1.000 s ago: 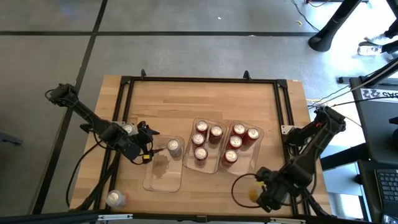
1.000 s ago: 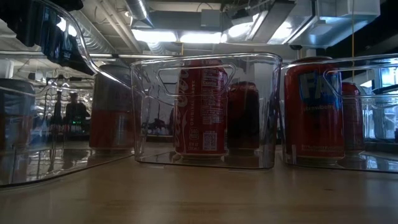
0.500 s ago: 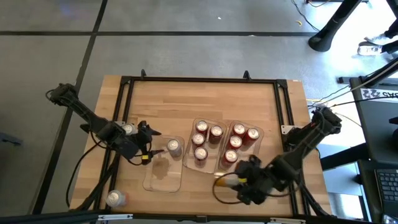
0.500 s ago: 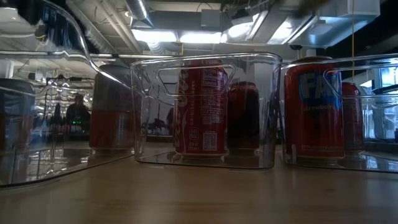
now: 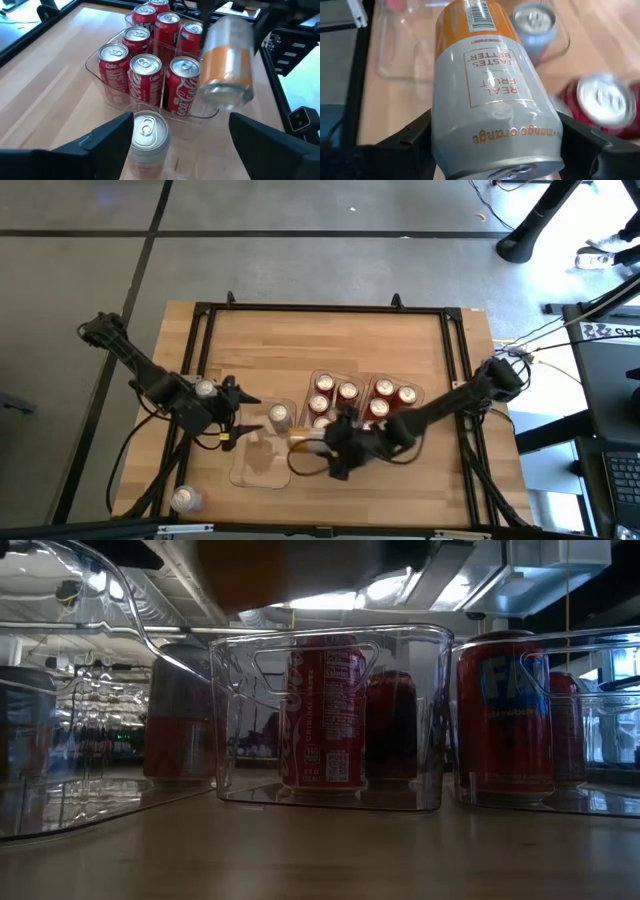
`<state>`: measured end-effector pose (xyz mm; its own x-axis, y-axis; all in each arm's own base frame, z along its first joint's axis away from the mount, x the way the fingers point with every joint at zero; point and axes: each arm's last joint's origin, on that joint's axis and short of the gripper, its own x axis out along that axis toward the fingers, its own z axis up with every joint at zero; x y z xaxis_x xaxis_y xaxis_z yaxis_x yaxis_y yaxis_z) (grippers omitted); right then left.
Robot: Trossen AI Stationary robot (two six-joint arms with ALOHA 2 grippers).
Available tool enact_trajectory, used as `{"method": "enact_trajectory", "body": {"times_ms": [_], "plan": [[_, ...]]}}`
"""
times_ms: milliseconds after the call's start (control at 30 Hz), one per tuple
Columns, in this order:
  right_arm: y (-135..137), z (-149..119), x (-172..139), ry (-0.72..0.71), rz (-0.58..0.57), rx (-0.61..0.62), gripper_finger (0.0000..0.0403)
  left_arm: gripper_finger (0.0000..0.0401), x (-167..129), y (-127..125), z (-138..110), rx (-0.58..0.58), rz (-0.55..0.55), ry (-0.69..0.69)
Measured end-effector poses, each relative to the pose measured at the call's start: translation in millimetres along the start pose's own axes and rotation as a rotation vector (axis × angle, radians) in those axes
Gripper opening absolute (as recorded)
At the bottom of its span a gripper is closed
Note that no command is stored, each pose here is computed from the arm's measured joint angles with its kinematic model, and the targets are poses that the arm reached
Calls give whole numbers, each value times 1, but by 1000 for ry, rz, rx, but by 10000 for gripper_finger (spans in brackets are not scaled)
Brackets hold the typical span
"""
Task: Sort soda cans
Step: Put the bottom right orange white soda can into the left transparent bin
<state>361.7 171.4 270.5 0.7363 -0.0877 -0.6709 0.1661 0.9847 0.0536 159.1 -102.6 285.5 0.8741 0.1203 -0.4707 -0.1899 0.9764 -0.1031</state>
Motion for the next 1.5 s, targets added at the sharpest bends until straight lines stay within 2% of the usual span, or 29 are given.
{"method": "enact_trajectory", "body": {"times_ms": [167, 333, 700, 933, 1333, 1500], "plan": [[-11, 11, 28, -53, 31, -60, 288, 300, 6, -5, -1, -7, 0, 0], [-18, 21, 43, -131, 48, -96, 288, 281, 14, -11, -4, 0, 9, 14], [-26, 30, 49, -183, 45, -107, 288, 190, 19, -15, -2, -42, 21, -27], [-25, 29, 54, -206, 29, -144, 288, 140, 31, -21, -10, -21, 35, 30], [-21, 34, 52, -264, 52, -130, 288, 108, 42, -33, -30, -9, 56, 125], [-18, 33, 61, -295, 66, -140, 288, 102, 39, -36, -34, -11, 41, 145]]}}
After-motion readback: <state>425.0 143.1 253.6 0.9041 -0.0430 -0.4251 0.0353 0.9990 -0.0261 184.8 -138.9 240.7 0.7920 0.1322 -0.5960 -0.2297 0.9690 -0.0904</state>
